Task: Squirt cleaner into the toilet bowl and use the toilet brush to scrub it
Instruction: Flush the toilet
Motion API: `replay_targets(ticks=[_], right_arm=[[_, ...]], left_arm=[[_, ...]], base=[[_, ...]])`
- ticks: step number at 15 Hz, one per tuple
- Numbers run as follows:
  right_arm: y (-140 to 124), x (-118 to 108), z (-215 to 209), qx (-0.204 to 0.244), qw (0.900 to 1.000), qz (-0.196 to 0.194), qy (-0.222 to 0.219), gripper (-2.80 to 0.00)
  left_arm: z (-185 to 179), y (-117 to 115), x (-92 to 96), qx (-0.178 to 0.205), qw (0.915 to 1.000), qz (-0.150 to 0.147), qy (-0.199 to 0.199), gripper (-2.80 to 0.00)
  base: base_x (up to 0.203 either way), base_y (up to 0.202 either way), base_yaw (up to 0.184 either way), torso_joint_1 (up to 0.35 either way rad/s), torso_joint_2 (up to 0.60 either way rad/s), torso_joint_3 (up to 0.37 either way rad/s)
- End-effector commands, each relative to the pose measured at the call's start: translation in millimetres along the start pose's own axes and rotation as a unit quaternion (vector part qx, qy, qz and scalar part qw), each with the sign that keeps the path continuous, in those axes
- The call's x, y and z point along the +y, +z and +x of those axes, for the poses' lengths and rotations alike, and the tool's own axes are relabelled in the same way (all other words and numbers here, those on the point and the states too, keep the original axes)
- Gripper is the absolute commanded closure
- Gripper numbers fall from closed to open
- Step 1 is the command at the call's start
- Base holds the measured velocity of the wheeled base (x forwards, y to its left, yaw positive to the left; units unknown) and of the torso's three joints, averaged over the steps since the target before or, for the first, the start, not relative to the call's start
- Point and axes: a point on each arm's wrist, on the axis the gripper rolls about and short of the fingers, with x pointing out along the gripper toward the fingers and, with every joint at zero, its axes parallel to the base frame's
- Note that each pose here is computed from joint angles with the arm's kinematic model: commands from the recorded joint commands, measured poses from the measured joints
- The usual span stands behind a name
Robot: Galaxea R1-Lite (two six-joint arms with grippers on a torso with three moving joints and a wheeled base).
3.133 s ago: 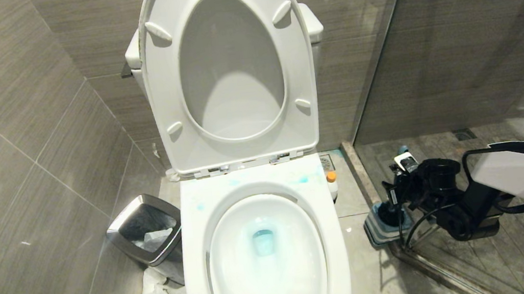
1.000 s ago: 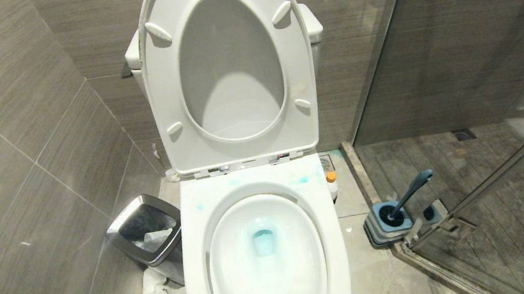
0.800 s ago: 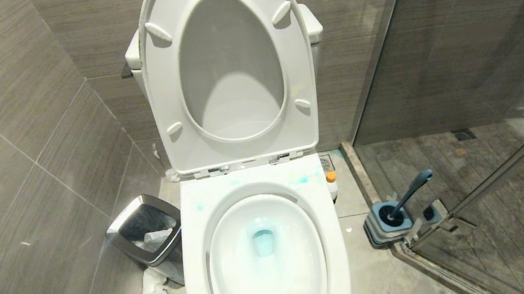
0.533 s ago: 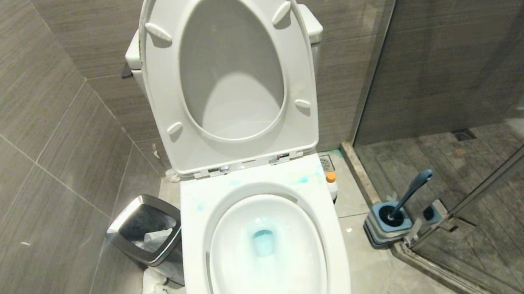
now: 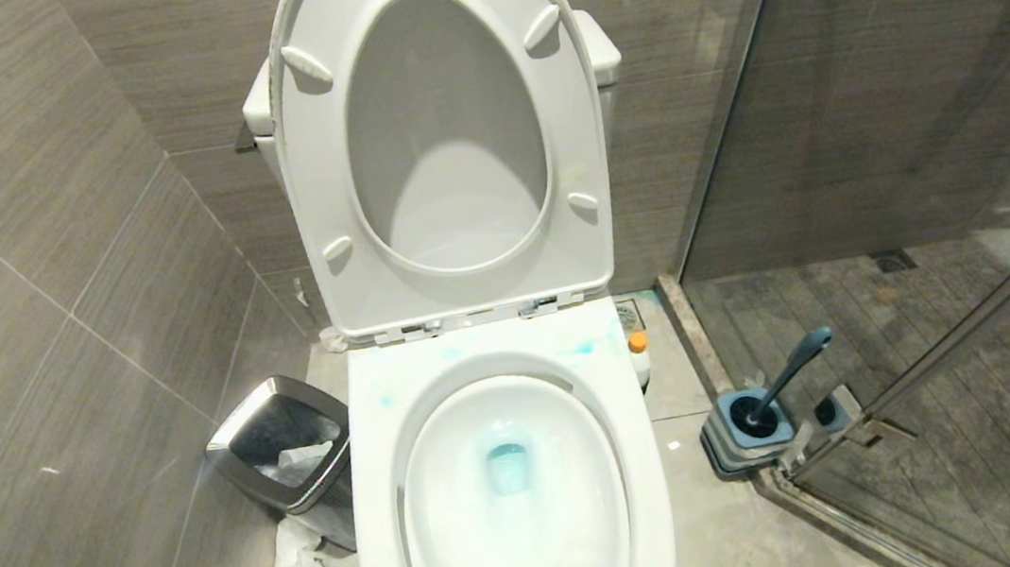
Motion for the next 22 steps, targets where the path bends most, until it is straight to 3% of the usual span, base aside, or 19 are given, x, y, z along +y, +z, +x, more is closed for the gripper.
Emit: replay_targets(ticks=[1,3,5,7,10,13,16,22], right_arm=[[-14.3,5.5,6.5,-0.062,0.998,0.026,-0.009,0.00],[-17.9,8.4,9.1,-0.076,0.995,0.061,0.023,0.00],[-26.8,12.1,9.8,-0.030,0.993,0.097,0.052,0.00],[-26.4,12.1,9.5,-0.031,0.993,0.102,0.056,0.00],[-26.3,12.1,9.5,-0.031,0.993,0.102,0.056,0.00],[-26.3,12.1,9.5,-0.031,0.993,0.102,0.056,0.00],[-26.2,12.1,9.5,-0.032,0.993,0.102,0.056,0.00],[-26.2,12.1,9.5,-0.032,0.993,0.102,0.056,0.00]], left_arm=[[0.1,0.0,0.0,0.000,1.0000,0.001,0.000,0.00],[-0.1,0.5,0.0,0.000,1.0000,0.003,-0.001,0.00],[0.0,0.4,-0.1,0.000,1.0000,0.007,-0.003,0.00],[0.1,0.0,-0.3,0.000,0.9998,0.017,-0.007,0.00],[-0.1,3.8,-0.9,-0.019,0.9978,0.060,-0.019,0.00],[-9.6,32.9,-3.1,-0.086,0.9914,0.072,-0.067,0.00],[-29.3,67.5,-3.5,-0.125,0.9862,0.077,-0.076,0.00],[-63.7,111.3,-3.4,-0.154,0.9821,0.080,-0.075,0.00]], base=[[0.000,0.000,0.000,0.000,0.00,0.000],[0.000,0.000,0.000,0.000,0.00,0.000],[0.000,0.000,0.000,0.000,0.00,0.000],[0.000,0.000,0.000,0.000,0.00,0.000],[0.000,0.000,0.000,0.000,0.00,0.000],[0.000,0.000,0.000,0.000,0.00,0.000],[0.000,0.000,0.000,0.000,0.00,0.000],[0.000,0.000,0.000,0.000,0.00,0.000]])
